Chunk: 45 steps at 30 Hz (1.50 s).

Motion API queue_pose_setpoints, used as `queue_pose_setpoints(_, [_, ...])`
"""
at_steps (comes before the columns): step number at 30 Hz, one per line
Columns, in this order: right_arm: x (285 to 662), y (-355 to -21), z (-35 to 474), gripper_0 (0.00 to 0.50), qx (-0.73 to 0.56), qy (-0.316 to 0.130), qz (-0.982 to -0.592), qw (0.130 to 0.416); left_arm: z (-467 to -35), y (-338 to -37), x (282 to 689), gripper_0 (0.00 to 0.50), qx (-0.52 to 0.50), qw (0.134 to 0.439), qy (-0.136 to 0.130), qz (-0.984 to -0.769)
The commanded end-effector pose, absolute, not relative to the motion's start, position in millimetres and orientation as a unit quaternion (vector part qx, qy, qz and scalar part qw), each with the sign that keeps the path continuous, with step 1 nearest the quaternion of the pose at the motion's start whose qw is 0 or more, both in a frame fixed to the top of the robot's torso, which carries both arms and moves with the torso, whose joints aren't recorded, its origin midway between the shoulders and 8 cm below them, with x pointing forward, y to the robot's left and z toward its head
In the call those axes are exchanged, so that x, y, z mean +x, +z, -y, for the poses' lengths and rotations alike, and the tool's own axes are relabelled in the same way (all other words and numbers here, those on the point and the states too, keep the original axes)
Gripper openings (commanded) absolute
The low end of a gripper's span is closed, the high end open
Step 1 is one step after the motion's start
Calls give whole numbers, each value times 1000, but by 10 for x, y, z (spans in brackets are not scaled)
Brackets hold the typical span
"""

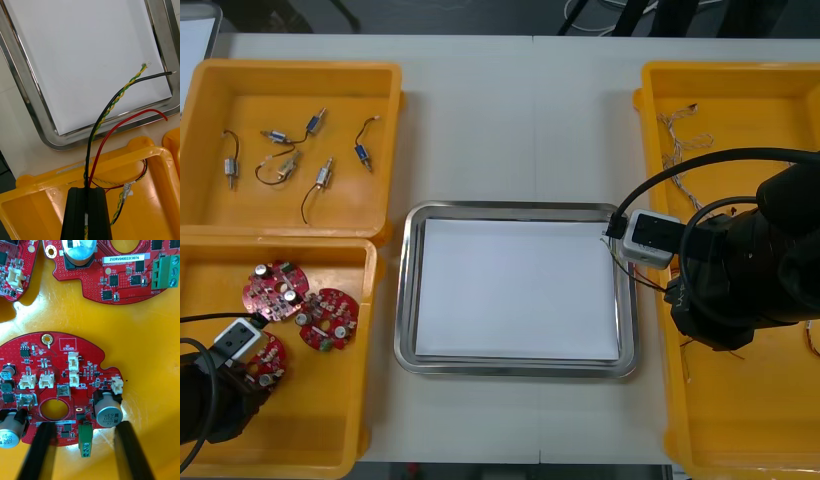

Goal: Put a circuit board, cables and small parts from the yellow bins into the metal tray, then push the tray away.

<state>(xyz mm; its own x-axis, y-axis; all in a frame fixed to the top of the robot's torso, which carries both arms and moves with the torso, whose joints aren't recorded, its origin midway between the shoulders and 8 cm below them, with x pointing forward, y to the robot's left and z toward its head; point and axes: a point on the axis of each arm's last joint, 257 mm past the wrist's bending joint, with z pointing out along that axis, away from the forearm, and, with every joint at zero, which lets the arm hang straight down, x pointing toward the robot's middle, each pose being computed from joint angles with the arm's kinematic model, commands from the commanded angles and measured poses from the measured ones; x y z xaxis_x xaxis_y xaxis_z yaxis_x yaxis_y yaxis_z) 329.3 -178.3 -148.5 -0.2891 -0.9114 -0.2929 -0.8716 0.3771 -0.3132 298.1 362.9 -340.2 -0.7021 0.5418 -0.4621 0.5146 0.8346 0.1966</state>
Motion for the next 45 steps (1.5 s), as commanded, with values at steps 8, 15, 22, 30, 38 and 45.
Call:
queue_pose_setpoints(8, [3300, -1410, 1709, 0, -547, -43, -805, 225, -3552, -3494, 2893, 0, 268, 263, 15, -927])
queue_pose_setpoints(15, [3300, -1410, 1709, 0, -547, -43, -805, 225, -3574, -3480, 2904, 0, 267, 262, 17, -927])
queue_pose_setpoints(22, [3285, -1408, 1701, 0, -548, -40, -805, 224, -3658, -3358, 2982, 0, 269, 265, 26, -926])
queue_pose_setpoints(30, [3286, -1405, 1706, 0, -547, -40, -805, 224, -3753, -3070, 3044, 0, 262, 249, 50, -931])
queue_pose_setpoints(38, [3285, -1405, 1700, 0, -548, -40, -805, 224, -3847, -2669, 3091, 0, 224, 240, 50, -943])
queue_pose_setpoints(45, [3275, -1407, 1695, 0, -549, -39, -804, 224, -3946, -2311, 3086, 0, 203, 238, 75, -947])
